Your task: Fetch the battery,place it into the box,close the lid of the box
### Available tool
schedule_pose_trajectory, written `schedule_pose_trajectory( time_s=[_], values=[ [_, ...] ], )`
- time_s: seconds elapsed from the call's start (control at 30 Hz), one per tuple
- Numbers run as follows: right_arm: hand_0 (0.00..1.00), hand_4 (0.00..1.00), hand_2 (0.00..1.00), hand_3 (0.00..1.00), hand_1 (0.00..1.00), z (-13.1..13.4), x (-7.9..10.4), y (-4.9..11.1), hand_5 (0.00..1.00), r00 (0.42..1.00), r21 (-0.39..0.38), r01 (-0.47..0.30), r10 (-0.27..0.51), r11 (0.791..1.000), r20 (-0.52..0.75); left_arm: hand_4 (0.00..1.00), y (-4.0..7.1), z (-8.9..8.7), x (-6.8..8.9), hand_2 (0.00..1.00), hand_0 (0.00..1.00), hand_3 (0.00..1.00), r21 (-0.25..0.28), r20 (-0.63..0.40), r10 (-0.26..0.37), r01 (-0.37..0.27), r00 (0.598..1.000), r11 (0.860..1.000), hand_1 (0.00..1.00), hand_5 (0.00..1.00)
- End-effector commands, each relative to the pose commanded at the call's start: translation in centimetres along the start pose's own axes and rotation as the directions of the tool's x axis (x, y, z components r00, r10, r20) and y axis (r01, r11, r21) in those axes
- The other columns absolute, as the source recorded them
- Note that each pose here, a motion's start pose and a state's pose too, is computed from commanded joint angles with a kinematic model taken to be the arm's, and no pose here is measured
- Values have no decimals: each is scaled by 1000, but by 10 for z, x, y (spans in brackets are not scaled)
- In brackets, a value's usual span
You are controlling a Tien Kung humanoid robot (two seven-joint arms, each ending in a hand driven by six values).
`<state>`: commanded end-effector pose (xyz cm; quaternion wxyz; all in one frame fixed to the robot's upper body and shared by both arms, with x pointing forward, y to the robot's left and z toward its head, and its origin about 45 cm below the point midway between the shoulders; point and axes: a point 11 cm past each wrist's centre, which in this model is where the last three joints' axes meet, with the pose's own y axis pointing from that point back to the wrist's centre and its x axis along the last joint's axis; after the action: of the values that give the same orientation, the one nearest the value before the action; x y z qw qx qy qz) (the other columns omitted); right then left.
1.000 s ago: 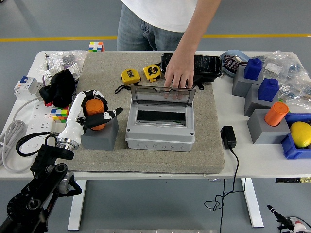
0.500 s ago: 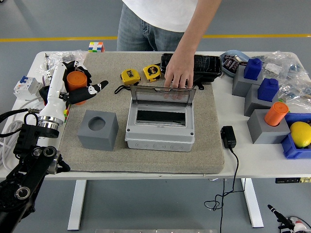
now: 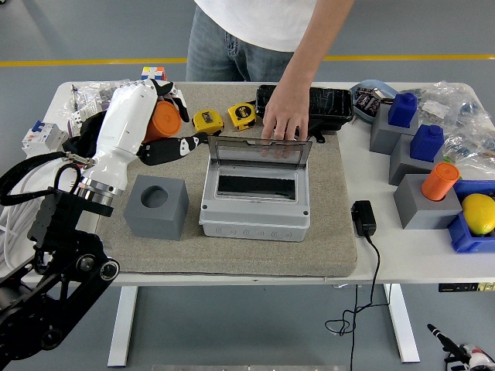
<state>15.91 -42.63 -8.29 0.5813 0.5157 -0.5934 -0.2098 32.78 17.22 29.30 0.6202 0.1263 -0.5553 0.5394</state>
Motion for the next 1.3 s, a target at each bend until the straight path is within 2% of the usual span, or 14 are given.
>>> schedule_pose_trajectory(
  time_s=[0.07,0.13,0.17,0.2,0.33,0.37,0.5,0.53,0.57,0.73,0.77,0.93,1.1,1.3],
  values=[
    [828,998,745,822,766,0,0,0,998,1000,0,0,0,1000,-1,906,0,12,-10,125,71,129,-70,55,-28,32,998,997,71,18],
    [828,998,745,822,766,-1,1,0,998,1000,1,-1,1,1000,-1,906,0,21,-21,125,71,129,-119,57,-57,63,997,991,71,18],
    [827,998,745,822,766,-1,1,0,998,1000,2,-1,1,1000,-1,836,1,25,-26,124,78,123,-139,59,-71,79,996,987,79,90],
    [827,998,745,822,766,-1,1,0,998,1000,2,-1,1,1000,-2,836,0,28,-31,124,78,123,-156,64,-85,94,994,983,79,90],
    [827,998,745,822,766,-1,2,0,998,1000,0,-2,2,1000,-5,836,-1,35,-52,124,78,123,-196,73,-142,153,987,968,79,90],
    [828,998,745,822,765,-1,2,0,998,1000,0,-3,3,1000,-5,786,-1,37,-56,125,78,128,-203,70,-152,163,986,966,80,150],
    [828,998,745,822,765,0,2,0,998,1000,-2,-2,2,1000,-9,786,-2,42,-76,125,78,128,-224,45,-194,199,980,954,80,150],
    [828,998,745,822,765,-1,2,0,998,1000,-2,-2,2,1000,-10,786,-2,43,-79,125,78,128,-226,41,-200,204,979,953,80,150],
    [828,998,745,822,765,-1,1,0,998,1000,-1,0,0,1000,-11,755,-2,43,-84,123,79,126,-225,34,-208,210,978,951,78,248],
    [828,998,745,822,765,-3,0,0,998,1000,2,2,-2,1000,-14,755,-9,44,-97,123,79,126,-209,3,-222,218,975,953,78,248],
    [828,998,745,822,765,-3,0,0,998,1000,2,2,-2,1000,-15,743,-11,43,-98,123,80,126,-203,-3,-224,218,975,955,79,284],
    [828,998,745,822,765,-3,0,0,998,1000,1,3,-3,1000,-17,743,-18,34,-108,123,80,126,-164,-33,-227,219,973,962,79,284],
    [827,998,745,822,766,-3,-2,0,998,1000,2,5,-5,1000,-19,737,-17,21,-122,124,79,127,-123,-42,-252,245,967,962,79,304],
    [827,998,745,822,765,-4,-2,0,998,1000,1,6,-6,1000,-25,729,-18,14,-133,123,81,127,-99,-48,-264,259,963,961,79,315]
  ],
)
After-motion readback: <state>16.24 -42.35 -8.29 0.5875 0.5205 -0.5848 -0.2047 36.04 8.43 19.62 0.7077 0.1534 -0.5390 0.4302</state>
